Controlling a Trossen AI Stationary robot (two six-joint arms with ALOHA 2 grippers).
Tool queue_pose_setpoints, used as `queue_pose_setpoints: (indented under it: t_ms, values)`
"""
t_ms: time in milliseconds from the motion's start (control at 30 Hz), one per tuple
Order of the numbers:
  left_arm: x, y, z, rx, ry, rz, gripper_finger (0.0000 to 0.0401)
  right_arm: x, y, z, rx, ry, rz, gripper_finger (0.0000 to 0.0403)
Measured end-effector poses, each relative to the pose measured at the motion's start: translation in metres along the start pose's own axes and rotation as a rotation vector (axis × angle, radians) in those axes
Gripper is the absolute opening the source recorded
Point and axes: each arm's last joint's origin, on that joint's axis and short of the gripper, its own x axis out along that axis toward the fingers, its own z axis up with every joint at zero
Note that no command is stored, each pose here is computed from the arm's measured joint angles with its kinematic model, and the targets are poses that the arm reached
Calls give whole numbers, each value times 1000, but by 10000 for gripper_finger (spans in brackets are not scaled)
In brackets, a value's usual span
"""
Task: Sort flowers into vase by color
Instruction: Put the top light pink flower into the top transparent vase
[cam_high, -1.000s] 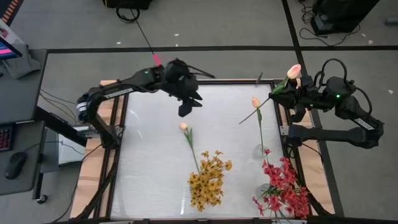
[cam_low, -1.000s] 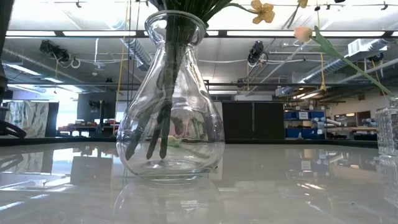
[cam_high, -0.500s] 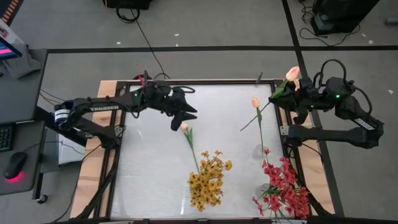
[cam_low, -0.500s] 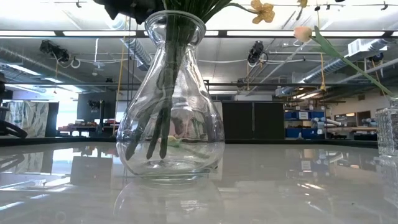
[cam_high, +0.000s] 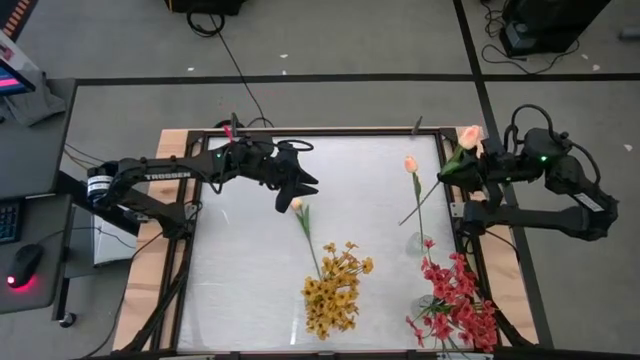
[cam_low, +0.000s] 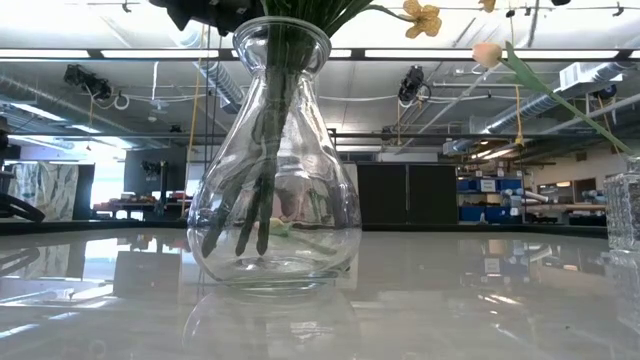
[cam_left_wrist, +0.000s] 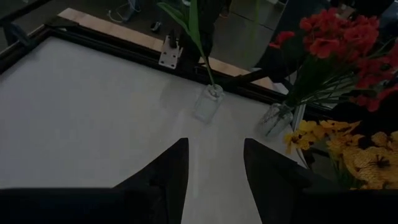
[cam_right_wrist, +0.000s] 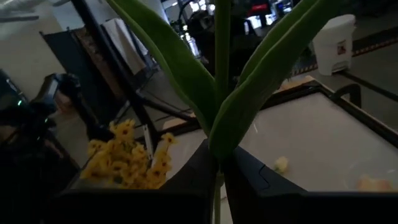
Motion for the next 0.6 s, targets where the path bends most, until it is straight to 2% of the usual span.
queue_pose_setpoints:
  t_ms: [167,433,600]
  values:
    - [0,0,0,2,-3,-1,160,-10,3,-6,-29,29,36,35]
    - [0,0,0,1,-2,-1,160,-25,7,-20,-11,101,93,35]
    - [0,0,0,2,-3,-1,160,-33,9,-25,-51,109,101,35]
